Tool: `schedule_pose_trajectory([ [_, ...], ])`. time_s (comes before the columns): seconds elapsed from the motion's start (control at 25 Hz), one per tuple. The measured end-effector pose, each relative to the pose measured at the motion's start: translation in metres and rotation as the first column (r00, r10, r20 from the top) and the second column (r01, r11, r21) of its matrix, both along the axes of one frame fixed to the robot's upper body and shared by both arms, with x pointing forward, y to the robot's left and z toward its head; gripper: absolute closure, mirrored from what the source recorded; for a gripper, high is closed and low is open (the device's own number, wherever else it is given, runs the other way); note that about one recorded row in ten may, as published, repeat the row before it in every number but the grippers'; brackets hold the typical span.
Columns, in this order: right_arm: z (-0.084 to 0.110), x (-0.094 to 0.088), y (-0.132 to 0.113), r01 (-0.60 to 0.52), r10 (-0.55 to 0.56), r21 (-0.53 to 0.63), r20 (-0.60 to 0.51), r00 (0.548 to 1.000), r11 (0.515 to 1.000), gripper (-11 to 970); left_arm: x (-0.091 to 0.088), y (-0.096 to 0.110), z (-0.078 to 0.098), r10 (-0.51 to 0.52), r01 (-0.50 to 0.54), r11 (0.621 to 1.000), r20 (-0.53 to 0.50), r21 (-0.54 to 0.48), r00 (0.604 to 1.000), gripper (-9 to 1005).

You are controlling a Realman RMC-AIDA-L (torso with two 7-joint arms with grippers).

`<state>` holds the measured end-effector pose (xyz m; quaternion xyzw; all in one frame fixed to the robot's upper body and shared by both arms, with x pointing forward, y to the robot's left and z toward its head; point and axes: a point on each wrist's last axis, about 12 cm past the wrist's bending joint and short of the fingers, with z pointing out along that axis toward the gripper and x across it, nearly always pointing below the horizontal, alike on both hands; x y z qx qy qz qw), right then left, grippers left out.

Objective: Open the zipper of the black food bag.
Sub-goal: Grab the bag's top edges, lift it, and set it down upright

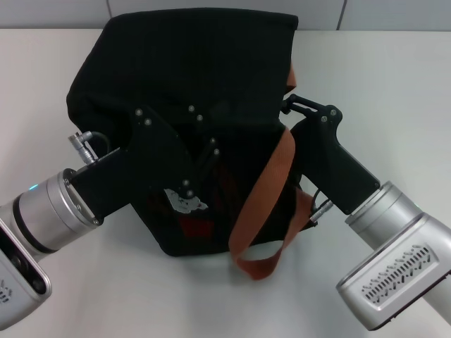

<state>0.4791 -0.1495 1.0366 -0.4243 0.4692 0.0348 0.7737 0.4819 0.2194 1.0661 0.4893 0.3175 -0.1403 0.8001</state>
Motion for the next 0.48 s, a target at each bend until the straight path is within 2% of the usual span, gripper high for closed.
schedule_pose_trajectory([
  [0.36, 0.0022, 0.0032, 0.0042, 0.003, -0.003, 0.004, -0.002, 1.000, 1.000, 782, 0.0001, -0.0001, 0.0001, 0.000, 0.000, 1.000, 0.000, 0.000, 1.000, 868],
  [0.48, 0.0025, 0.0033, 0.0044, 0.004, -0.004, 0.005, -0.002, 1.000, 1.000, 869, 0.0001, -0.0001, 0.0000, -0.001, 0.001, 1.000, 0.000, 0.000, 1.000, 866],
])
